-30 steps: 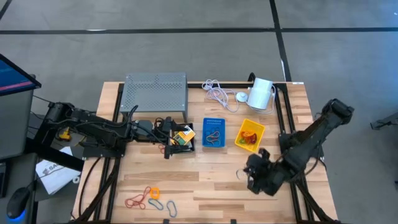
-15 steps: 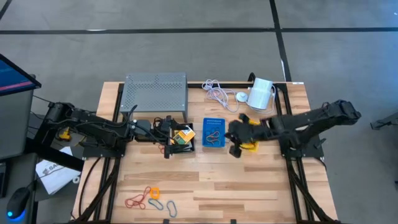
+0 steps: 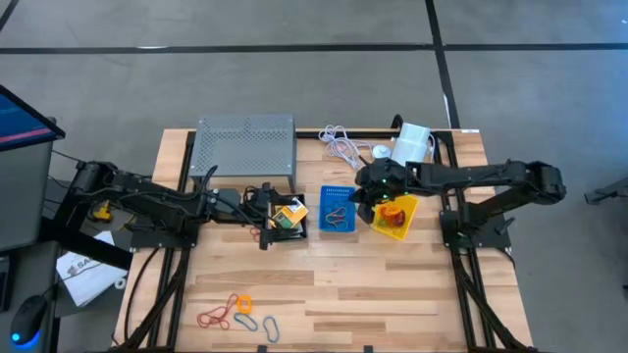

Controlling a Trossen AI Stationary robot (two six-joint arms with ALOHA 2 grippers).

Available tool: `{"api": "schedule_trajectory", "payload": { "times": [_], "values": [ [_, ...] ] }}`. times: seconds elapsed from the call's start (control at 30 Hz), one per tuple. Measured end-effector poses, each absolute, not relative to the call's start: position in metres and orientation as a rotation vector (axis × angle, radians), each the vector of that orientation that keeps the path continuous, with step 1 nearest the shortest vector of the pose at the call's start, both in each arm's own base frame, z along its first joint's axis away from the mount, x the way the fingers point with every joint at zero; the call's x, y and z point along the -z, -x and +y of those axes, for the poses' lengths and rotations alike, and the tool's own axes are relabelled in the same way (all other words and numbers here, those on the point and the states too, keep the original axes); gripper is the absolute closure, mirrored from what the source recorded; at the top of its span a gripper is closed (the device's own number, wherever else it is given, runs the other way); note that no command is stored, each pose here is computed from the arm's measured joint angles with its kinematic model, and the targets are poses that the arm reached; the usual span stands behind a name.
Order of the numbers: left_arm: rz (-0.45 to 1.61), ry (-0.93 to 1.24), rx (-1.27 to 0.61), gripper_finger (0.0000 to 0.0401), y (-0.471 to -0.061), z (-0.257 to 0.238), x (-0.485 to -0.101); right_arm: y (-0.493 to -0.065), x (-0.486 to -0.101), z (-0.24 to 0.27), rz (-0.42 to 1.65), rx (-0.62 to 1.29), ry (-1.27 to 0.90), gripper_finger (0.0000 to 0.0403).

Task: Pick & Place Office Desk Supplies
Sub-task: Put the blue rubber band into the blue basket

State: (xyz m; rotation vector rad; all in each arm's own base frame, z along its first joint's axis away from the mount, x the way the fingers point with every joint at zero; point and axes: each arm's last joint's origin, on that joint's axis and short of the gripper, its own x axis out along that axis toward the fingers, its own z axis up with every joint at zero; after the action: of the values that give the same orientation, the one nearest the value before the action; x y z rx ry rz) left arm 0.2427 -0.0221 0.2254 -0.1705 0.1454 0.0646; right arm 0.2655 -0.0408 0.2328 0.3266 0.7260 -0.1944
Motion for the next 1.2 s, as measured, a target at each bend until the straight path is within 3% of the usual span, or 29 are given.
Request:
{"api": "schedule_trajectory", "payload": {
  "times": [0.63,0.97,1.07,1.2],
  "values": [
    [0.204,0.193,-0.089,0.0004,-0.242,-0.018,-0.219,-0.324,-0.161,-0.051,0.847,0.166,-0.363,0.0403],
    [0.217,0.191,-0.094,0.0004,-0.242,-0.018,-0.218,-0.317,-0.175,-0.056,0.838,0.184,-0.371,0.0401],
    [0.230,0.190,-0.096,0.0004,-0.241,-0.018,-0.217,-0.315,-0.175,-0.057,0.857,0.190,-0.375,0.0383],
    [0.237,0.210,-0.099,0.0004,-0.241,-0.018,-0.216,-0.312,-0.172,-0.058,0.896,0.194,-0.374,0.0324]
  ]
}}
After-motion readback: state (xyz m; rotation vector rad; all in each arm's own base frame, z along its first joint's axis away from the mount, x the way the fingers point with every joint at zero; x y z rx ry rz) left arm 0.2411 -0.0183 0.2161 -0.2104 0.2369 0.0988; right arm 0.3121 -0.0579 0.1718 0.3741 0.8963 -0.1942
